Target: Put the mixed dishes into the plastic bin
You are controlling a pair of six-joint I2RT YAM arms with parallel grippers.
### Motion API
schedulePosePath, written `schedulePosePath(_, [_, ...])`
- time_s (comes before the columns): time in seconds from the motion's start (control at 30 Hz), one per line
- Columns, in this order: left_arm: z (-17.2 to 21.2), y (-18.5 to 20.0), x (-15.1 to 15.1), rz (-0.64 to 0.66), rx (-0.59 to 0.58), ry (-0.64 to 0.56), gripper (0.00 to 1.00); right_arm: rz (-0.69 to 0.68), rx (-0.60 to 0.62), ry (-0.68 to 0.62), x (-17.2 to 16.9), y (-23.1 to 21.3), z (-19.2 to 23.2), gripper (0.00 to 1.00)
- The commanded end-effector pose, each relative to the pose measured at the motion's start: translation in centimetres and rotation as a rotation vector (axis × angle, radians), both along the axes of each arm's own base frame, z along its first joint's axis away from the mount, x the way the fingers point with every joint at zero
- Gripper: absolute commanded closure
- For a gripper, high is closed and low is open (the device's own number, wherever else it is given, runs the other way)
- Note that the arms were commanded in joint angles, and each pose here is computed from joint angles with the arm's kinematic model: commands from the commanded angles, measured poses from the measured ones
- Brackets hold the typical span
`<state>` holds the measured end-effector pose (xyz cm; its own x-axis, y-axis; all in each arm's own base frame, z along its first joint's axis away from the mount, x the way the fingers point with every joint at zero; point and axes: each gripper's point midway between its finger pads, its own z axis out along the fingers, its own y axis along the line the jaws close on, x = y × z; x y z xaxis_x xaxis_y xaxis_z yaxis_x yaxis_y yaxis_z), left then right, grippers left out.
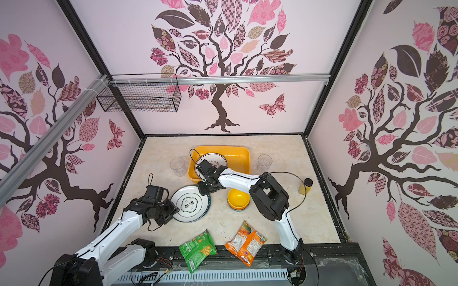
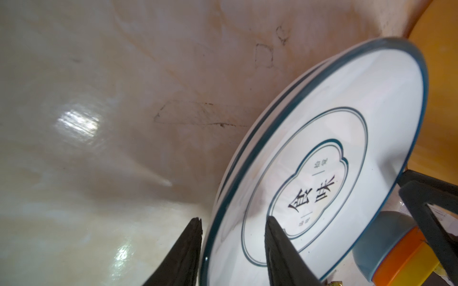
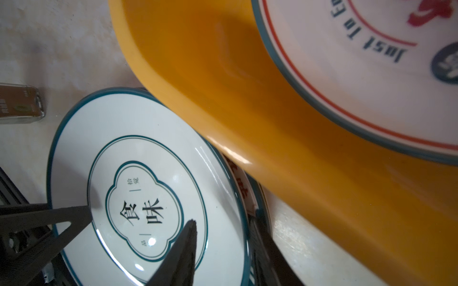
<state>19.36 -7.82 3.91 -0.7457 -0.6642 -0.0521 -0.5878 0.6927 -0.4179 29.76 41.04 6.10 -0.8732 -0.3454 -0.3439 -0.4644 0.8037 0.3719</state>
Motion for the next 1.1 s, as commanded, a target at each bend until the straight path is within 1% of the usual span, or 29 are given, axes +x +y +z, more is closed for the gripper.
schedulePosePath(0.0, [-0.7, 0.5, -0.9, 0.01, 0.017, 0.02, 0.53, 0.031, -0.005, 0.039, -0.7, 1.0, -1.5, 0.62])
schedulePosePath(0.2, [-0.6, 0.9, -1.2, 0.018, 0.034, 0.024, 0.49, 0.039, 0.0, 0.047, -0.9, 1.2, -1.6, 0.63])
schedulePosePath(0.43, [-0.5, 1.1, -1.5, 0.023, 0.043, 0.025, 0.5, 0.047, 0.006, 0.053, -1.0, 1.4, -1.7, 0.71])
schedulePosePath(0.73, [-0.5, 1.3, -1.7, 0.033, 0.052, 0.033, 0.57, 0.065, 0.014, 0.064, -1.3, 1.7, -1.9, 0.78])
schedulePosePath(1.07, [-0.2, 1.5, -1.9, 0.048, 0.054, 0.021, 0.64, 0.086, 0.02, 0.075, -1.6, 2.2, -1.9, 0.82])
